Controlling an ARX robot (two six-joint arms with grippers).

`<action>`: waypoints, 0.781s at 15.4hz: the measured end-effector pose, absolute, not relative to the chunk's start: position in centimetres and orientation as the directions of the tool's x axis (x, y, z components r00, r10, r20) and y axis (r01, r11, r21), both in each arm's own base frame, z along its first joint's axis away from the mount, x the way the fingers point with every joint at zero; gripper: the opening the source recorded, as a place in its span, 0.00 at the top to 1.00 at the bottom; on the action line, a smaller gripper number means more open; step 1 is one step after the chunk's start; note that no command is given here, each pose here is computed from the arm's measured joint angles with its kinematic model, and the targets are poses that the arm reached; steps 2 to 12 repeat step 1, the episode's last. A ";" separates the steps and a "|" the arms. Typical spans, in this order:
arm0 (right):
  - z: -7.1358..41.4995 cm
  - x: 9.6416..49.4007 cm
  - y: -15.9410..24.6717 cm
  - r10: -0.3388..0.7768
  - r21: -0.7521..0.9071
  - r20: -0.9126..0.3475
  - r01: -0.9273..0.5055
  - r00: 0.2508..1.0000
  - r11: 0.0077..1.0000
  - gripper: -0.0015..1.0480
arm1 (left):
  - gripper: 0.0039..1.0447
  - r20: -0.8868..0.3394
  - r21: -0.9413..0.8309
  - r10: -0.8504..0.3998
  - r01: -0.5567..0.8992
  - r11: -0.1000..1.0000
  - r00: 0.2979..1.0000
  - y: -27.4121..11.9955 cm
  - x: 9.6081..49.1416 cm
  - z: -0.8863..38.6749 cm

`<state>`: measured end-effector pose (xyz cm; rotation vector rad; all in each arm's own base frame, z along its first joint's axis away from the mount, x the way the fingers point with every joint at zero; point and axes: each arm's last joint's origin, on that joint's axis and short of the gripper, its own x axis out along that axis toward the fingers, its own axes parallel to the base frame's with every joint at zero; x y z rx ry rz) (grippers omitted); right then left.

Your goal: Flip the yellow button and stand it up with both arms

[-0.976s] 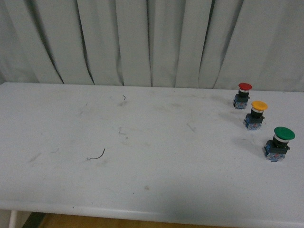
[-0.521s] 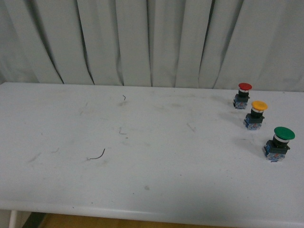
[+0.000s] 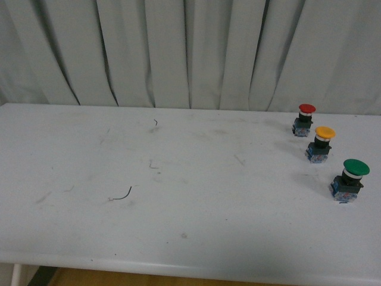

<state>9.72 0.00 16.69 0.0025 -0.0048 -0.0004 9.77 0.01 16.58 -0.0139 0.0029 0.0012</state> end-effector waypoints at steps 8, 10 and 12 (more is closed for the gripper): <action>16.7 9.7 0.0 0.000 0.002 0.005 0.000 1.000 1.000 0.06 | 0.06 -0.003 -0.014 0.001 -0.001 1.000 1.000 0.0 9.8 16.6; 16.7 9.7 0.0 0.000 0.002 0.005 0.000 1.000 1.000 0.06 | 0.06 -0.003 -0.014 0.001 -0.001 1.000 1.000 0.0 9.8 16.6; 16.7 9.7 0.0 0.000 0.002 0.005 0.000 1.000 1.000 0.06 | 0.06 -0.003 -0.014 0.001 -0.001 1.000 1.000 0.0 9.8 16.6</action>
